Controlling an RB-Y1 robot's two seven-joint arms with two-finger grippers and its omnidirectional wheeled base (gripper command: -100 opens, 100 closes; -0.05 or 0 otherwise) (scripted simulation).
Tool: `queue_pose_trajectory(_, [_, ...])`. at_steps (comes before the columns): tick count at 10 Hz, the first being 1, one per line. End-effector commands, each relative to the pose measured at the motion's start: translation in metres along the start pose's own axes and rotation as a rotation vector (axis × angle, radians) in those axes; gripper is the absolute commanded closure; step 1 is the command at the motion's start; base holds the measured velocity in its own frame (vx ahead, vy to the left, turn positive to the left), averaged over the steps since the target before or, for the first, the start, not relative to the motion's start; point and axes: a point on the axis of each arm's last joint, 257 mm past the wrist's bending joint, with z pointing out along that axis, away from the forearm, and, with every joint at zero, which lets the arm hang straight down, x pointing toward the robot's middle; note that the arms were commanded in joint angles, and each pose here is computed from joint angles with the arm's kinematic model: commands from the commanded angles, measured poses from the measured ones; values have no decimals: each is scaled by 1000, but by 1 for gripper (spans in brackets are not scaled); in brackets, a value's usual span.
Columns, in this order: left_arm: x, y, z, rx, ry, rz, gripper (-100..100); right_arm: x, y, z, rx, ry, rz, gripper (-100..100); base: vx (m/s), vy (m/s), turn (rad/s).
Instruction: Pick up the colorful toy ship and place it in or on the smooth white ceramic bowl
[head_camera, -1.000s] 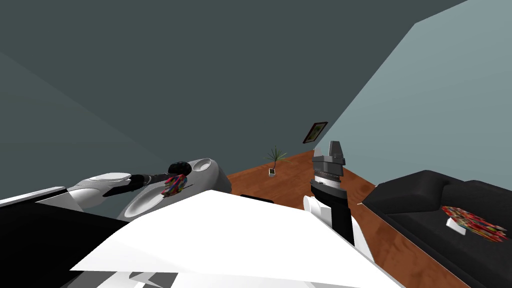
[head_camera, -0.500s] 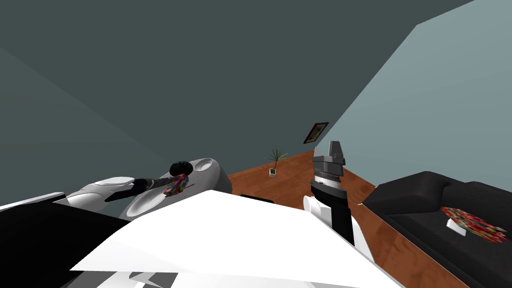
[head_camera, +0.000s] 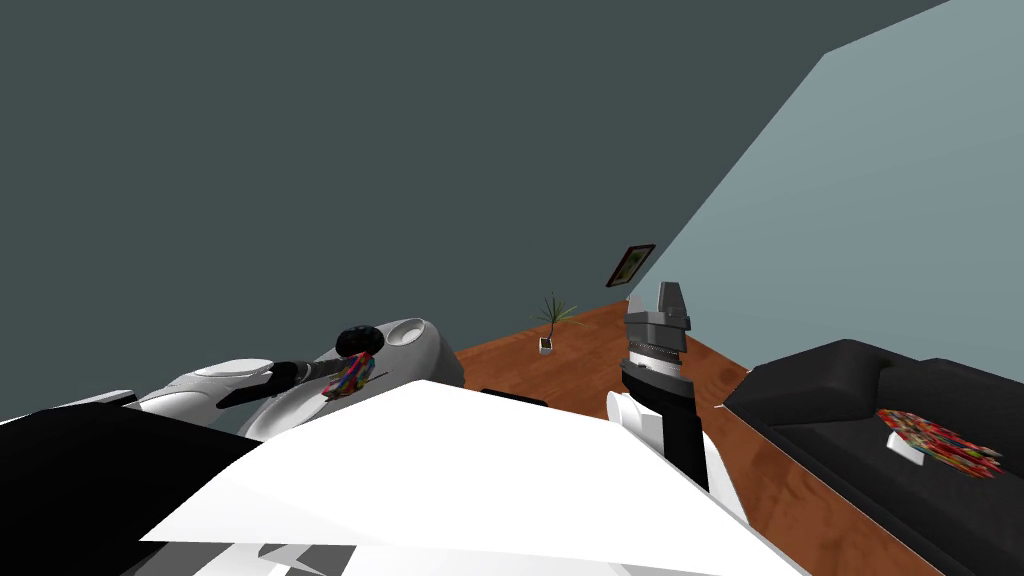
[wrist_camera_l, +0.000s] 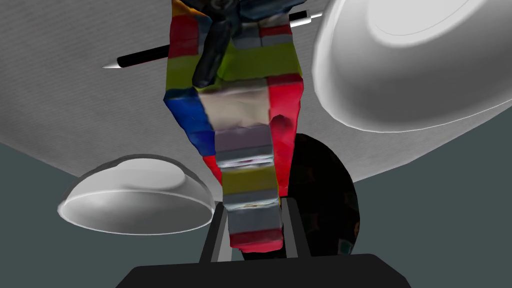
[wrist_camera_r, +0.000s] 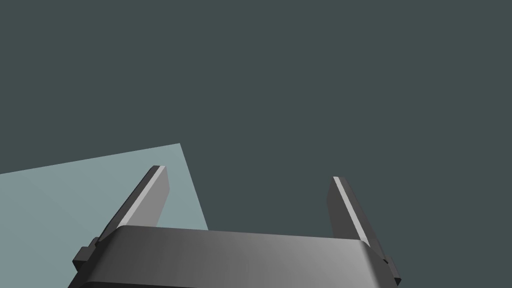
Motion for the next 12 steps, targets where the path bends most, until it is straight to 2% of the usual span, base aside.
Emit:
queue_pose_trajectory(1, [0,0,0,0,0,0,100,0,0,0,0,0,0,0,0,0,0])
queue_pose_trajectory(3, [0,0,0,-1,0,0,100,0,0,0,0,0,0,0,0,0,0])
queue_pose_trajectory(4, [0,0,0,-1,0,0,0,0,0,0,0,0,0,0,0,0,0])
queue_pose_trajectory(5, [-15,3,-8,3,-3,9,100,0,0,0,0,0,0,0,-30,-66,79])
queue_pose_trajectory(6, [-9,0,-2,0,-4,6,100,0,0,0,0,0,0,0,-18,-42,26])
queue_pose_trajectory(7, [-9,0,-2,1,-2,6,0,0,0,0,0,0,0,0,-2,-6,-1])
queue_pose_trajectory(8, [-51,4,-13,-7,-68,7,100,0,0,0,0,0,0,0,-1,-28,-8])
queue_pose_trajectory(9, [-48,-7,-10,17,-61,20,100,0,0,0,0,0,0,0,7,-22,-33])
queue_pose_trajectory(10, [-54,-12,-9,25,-70,21,100,0,0,0,0,0,0,0,7,-10,-8])
queue_pose_trajectory(11, [-51,0,-12,0,-68,10,100,0,0,0,0,0,0,0,4,-7,-8])
queue_pose_trajectory(12, [-101,5,-29,-8,-153,-5,100,0,0,0,0,0,0,0,-1,-36,-4])
